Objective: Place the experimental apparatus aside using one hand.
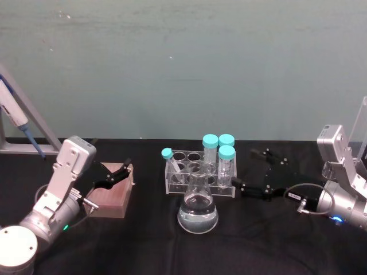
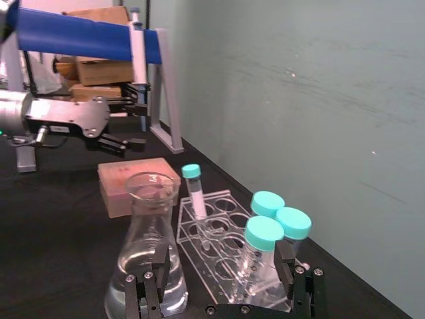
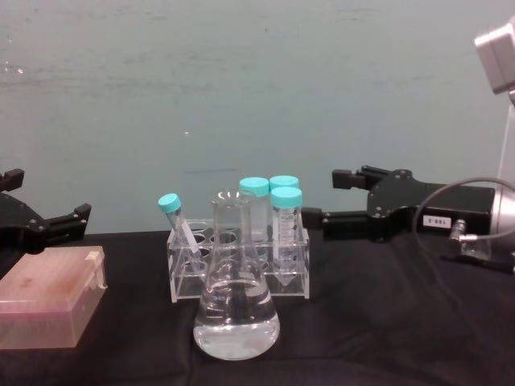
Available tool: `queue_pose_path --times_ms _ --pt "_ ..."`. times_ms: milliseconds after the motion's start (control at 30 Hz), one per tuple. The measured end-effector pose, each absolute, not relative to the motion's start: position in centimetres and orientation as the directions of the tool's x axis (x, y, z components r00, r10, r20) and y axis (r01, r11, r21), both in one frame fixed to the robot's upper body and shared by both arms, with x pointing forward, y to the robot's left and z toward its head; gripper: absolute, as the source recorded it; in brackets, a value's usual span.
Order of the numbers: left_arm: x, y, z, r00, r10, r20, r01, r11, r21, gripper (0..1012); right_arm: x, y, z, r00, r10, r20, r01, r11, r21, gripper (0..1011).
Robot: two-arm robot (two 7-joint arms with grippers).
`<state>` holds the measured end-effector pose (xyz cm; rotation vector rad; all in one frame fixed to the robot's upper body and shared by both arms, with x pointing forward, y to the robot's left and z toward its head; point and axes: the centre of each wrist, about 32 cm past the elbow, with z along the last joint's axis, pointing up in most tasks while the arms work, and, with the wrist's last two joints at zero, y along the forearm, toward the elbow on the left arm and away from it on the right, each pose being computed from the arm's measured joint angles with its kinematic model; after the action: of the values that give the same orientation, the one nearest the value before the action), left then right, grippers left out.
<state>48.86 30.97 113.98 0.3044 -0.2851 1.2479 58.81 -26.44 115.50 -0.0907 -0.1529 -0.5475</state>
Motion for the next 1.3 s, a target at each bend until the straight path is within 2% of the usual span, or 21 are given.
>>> queue_pose_path --times_ms 600,1300 --pt "48.9 31.0 114.0 0.292 0.880 0.374 -0.955 0.287 0.070 1000 60.3 -25.5 115.0 0.908 -0.398 0.129 0.404 0.914 -0.026 1003" --pt "48.9 31.0 114.0 0.292 0.880 0.374 -0.955 0.287 0.070 1000 61.3 -23.8 115.0 0.937 -0.333 0.102 0.338 0.941 -0.028 1003"
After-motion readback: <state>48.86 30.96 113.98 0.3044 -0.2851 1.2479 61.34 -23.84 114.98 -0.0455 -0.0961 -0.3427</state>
